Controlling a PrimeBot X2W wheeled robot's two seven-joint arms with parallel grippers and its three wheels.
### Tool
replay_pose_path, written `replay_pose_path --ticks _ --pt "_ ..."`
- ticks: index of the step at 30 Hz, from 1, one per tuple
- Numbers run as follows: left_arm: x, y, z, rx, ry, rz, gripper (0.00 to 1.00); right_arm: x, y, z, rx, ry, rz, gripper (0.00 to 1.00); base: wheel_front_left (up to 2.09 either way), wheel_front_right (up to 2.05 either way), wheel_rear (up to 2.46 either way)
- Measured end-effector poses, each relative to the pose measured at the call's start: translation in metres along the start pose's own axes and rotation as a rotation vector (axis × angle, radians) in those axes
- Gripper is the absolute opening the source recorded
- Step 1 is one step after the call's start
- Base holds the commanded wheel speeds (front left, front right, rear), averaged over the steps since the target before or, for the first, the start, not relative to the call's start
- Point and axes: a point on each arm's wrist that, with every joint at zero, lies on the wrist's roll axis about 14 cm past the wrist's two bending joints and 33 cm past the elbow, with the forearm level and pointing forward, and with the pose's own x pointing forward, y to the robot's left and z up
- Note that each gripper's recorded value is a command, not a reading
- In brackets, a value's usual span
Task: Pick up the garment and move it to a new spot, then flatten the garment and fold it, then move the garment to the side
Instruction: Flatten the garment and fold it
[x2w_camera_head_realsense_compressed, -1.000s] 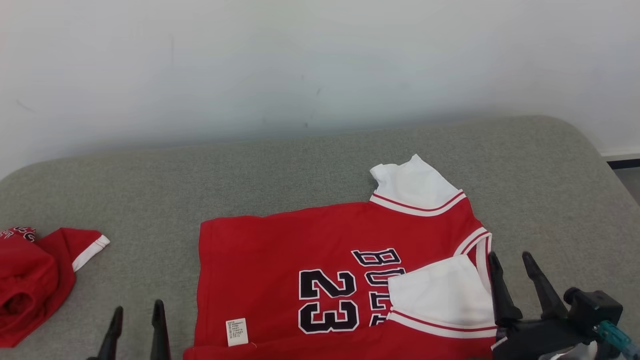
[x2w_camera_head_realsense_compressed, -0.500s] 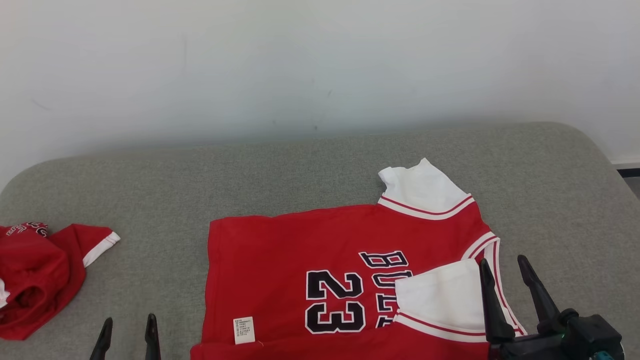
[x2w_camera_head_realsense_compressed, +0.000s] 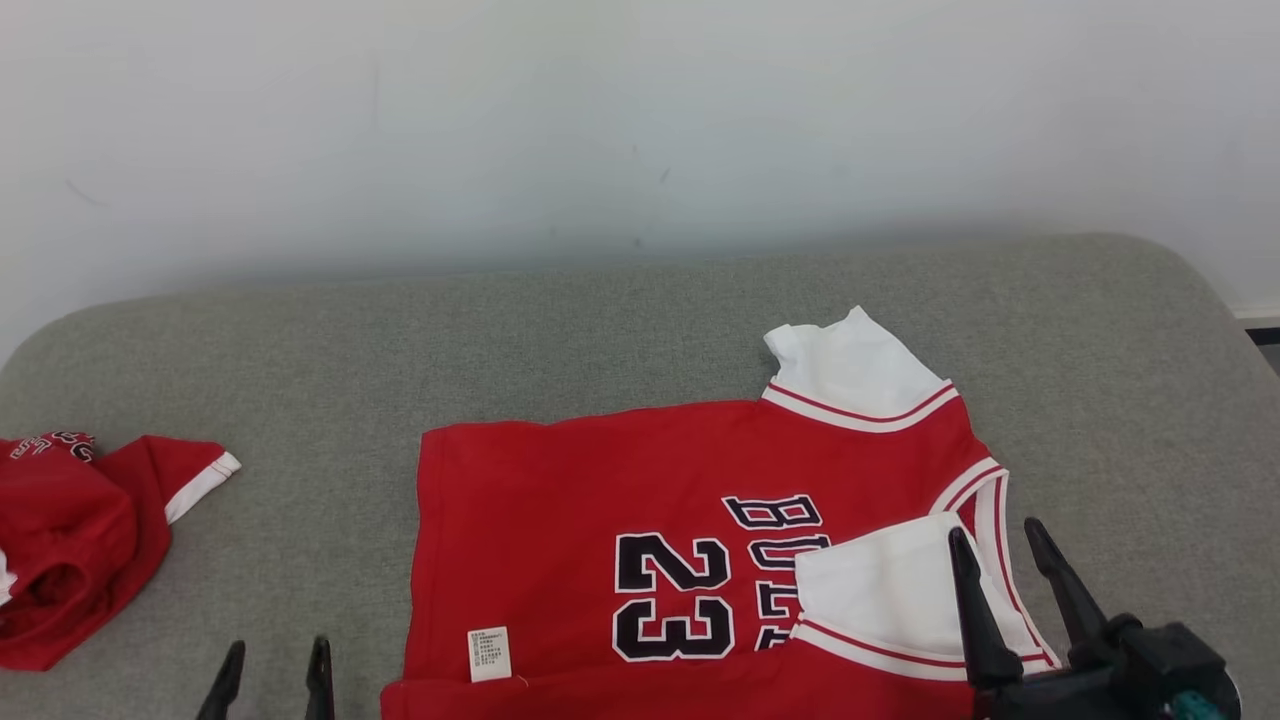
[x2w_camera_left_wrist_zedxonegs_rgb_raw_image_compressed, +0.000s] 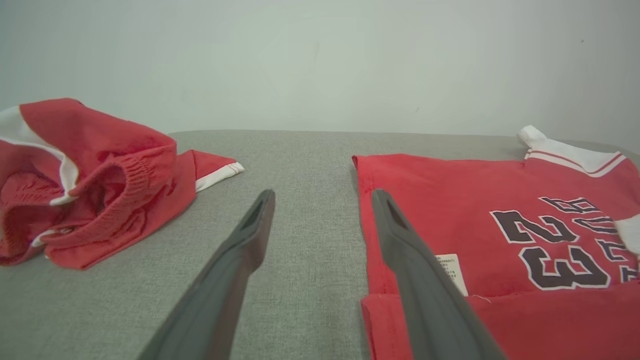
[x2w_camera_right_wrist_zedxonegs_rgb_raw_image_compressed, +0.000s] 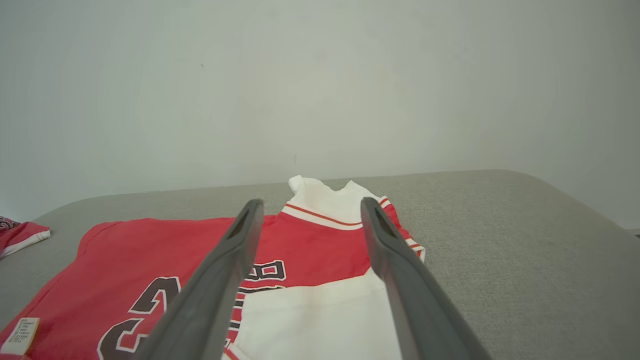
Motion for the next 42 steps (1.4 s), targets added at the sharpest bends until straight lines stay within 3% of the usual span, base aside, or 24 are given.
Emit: replay_pose_path --ticks 5,7,15,26,35,42 --pt "0.040 -0.005 0.027 0.054 -0.049 -0.081 1.00 0.030 -0.019 0.005 -0.013 0.014 -0.008 1.00 0.00 0.00 0.00" --pt "0.062 -0.009 0.039 0.024 -0.058 -0.103 1.00 0.049 -0.030 0.007 -0.026 0.042 -0.014 1.00 0.00 0.00 0.00" --pt "0.134 -0.029 0.043 0.011 0.091 -0.233 1.00 0.124 -0.063 0.016 -0.093 0.144 -0.028 1.00 0.00 0.00 0.00" --pt "0.182 -0.042 -0.033 -0.023 0.503 -0.347 1.00 0.210 -0.070 -0.030 -0.193 0.374 0.009 1.00 0.00 0.00 0.00" --pt "0.192 -0.045 -0.086 -0.008 0.663 -0.369 1.00 0.238 -0.074 -0.089 -0.243 0.589 0.016 1.00 0.00 0.00 0.00" --pt "0.199 -0.042 -0.101 -0.005 0.693 -0.373 1.00 0.249 -0.073 -0.119 -0.252 0.691 0.015 1.00 0.00 0.00 0.00"
